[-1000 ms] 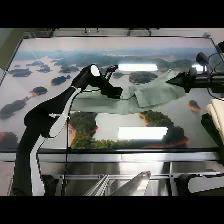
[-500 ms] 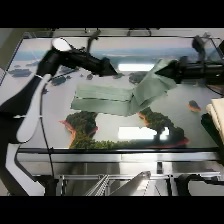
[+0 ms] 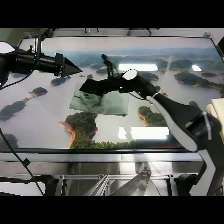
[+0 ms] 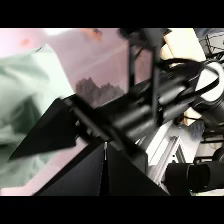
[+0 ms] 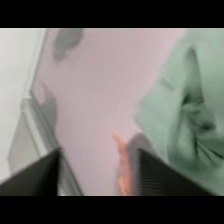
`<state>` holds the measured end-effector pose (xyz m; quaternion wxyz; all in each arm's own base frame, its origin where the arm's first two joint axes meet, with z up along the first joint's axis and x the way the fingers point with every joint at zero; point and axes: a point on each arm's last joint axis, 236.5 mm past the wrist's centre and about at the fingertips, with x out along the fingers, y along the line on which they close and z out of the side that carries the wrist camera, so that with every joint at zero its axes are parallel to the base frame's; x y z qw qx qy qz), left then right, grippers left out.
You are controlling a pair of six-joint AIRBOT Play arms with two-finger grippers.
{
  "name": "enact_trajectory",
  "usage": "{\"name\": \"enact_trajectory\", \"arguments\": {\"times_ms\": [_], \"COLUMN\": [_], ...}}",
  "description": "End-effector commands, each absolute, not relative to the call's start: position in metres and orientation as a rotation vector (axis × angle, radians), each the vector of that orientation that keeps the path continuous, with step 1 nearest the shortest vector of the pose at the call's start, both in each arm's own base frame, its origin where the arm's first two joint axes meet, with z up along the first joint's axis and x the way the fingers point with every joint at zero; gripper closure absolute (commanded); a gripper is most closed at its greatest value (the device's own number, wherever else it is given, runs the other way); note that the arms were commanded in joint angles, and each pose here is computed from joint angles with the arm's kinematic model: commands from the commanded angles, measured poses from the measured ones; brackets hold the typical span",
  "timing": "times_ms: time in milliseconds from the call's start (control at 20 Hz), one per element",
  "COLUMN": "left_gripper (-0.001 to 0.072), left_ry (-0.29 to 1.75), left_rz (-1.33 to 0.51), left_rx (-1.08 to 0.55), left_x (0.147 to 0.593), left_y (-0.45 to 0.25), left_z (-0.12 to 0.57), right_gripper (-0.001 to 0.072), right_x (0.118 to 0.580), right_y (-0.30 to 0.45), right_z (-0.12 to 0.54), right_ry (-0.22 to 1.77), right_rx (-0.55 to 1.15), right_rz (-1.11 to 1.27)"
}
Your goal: Fold the shirts.
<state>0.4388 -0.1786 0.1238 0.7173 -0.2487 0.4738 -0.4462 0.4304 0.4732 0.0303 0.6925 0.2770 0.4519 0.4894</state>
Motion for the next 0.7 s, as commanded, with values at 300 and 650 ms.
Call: {"name": "enact_trajectory", "arguments": {"times_ms": [300,650], "left_gripper": [0.0695,0.0695], "left_ry": [1.133,1.115], "left_rz": [-0.993,-1.055], "left_rx": [-0.602,-0.629], "left_x": [0.409,0.403], "left_y": [-0.163,-0.169], "left_z": [0.071,0.083], "right_gripper": [0.0692,0.0688], "right_x": [0.426,0.434], "right_y": [0.396,0.238], "right_z": [0.109,0.014], "right_ry": [1.110,1.465], "right_rx": [0.785,0.476], "right_rz": [1.369,0.722]}}
